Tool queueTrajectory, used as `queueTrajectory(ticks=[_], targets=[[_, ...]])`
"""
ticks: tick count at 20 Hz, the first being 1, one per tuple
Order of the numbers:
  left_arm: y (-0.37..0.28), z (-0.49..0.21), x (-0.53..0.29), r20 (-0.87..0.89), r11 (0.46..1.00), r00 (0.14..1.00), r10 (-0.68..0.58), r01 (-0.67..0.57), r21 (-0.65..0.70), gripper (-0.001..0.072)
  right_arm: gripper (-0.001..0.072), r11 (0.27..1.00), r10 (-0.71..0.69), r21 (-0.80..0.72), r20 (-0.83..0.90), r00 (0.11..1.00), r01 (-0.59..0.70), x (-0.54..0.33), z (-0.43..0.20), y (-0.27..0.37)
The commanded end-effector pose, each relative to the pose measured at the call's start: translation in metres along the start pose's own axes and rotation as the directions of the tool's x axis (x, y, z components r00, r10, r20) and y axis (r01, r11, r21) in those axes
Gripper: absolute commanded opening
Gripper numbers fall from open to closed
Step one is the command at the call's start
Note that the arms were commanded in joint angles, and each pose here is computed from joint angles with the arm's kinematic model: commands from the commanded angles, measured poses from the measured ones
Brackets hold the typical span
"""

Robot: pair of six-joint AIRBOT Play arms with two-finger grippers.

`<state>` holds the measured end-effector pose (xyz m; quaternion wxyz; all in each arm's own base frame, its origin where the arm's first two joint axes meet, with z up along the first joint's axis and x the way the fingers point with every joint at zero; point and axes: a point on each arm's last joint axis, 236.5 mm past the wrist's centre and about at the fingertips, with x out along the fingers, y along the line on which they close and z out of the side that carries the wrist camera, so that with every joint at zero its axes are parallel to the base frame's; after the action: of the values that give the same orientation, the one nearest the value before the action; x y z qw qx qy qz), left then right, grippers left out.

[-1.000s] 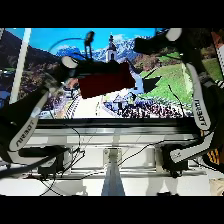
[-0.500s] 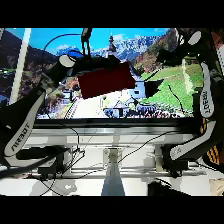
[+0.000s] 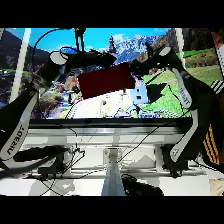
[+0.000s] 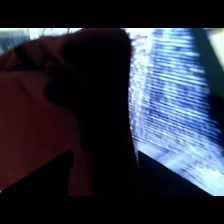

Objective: Fold the clothes and pants, and hang the long-sleeved shirts on hangers.

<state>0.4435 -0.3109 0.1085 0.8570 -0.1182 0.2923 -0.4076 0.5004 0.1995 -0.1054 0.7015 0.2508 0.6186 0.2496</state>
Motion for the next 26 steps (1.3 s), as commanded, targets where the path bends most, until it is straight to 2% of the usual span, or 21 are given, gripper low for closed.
queueTrajectory(ticks=[1, 6, 7, 8, 9, 10, 11, 12, 13, 16, 20, 22, 24, 26], targets=[[0.001, 0.001, -0.001, 0.001, 1.000, 1.000, 0.003, -0.003, 0.011, 0.0717, 0.0447, 1.000, 0.007, -0.015, -0.034, 0.999, -0.008, 0.028, -0.011, 0.008], [0.002, 0.000, -0.001, -0.001, 1.000, 1.000, 0.004, -0.004, 0.013, 0.0716, 0.0426, 0.994, 0.024, -0.106, -0.156, 0.988, -0.041, 0.048, -0.048, 0.038], [0.000, -0.002, -0.002, -0.011, 1.000, 1.000, -0.006, 0.006, 0.013, 0.0714, 0.0284, 0.988, 0.022, -0.146, -0.165, 0.986, -0.047, 0.052, -0.052, 0.045], [-0.001, -0.006, -0.004, -0.030, 1.000, 0.999, -0.017, 0.017, 0.017, 0.0698, 0.0092, 0.979, 0.016, -0.196, -0.170, 0.985, -0.050, 0.055, -0.054, 0.051], [0.002, -0.011, -0.008, -0.059, 0.999, 0.998, -0.010, 0.013, 0.050, 0.0642, 0.0017, 0.972, 0.005, -0.231, -0.166, 0.986, -0.044, 0.055, -0.052, 0.056], [0.009, -0.015, -0.016, -0.090, 0.995, 0.996, 0.009, 0.000, 0.097, 0.0513, 0.0017, 0.966, -0.007, -0.258, -0.155, 0.988, -0.033, 0.050, -0.048, 0.061], [0.016, -0.018, -0.028, -0.122, 0.988, 0.992, 0.037, -0.018, 0.152, 0.0348, 0.0017, 0.958, -0.020, -0.288, -0.135, 0.991, -0.020, 0.042, -0.041, 0.066], [0.023, -0.017, -0.043, -0.142, 0.979, 0.988, 0.066, -0.037, 0.198, 0.0133, 0.0017, 0.949, -0.037, -0.315, -0.103, 0.994, 0.002, 0.029, -0.031, 0.068], [0.030, -0.013, -0.063, -0.153, 0.970, 0.983, 0.098, -0.060, 0.237, 0.0007, 0.0017, 0.941, -0.074, -0.335, -0.058, 0.996, 0.050, 0.010, -0.018, 0.067], [0.045, 0.018, -0.126, -0.081, 0.940, 0.977, 0.195, -0.163, 0.300, 0.0009, 0.0017, 0.926, -0.222, -0.286, 0.114, 0.968, 0.246, -0.070, 0.022, 0.052], [0.047, 0.062, -0.196, 0.081, 0.914, 0.954, 0.289, -0.300, 0.273, 0.0010, 0.0017, 0.902, -0.345, -0.161, 0.292, 0.892, 0.401, -0.220, 0.034, 0.037], [0.041, 0.070, -0.213, 0.118, 0.921, 0.946, 0.302, -0.321, 0.221, 0.0010, 0.0017, 0.882, -0.426, -0.025, 0.380, 0.821, 0.470, -0.302, 0.022, 0.022], [0.033, 0.068, -0.216, 0.111, 0.922, 0.950, 0.292, -0.310, 0.231, 0.0010, 0.0017, 0.848, -0.505, 0.099, 0.454, 0.734, 0.521, -0.378, 0.000, 0.009], [0.030, 0.062, -0.214, 0.083, 0.928, 0.957, 0.278, -0.290, 0.233, 0.0010, 0.0017, 0.780, -0.607, 0.232, 0.509, 0.610, 0.581, -0.456, -0.035, -0.008]])
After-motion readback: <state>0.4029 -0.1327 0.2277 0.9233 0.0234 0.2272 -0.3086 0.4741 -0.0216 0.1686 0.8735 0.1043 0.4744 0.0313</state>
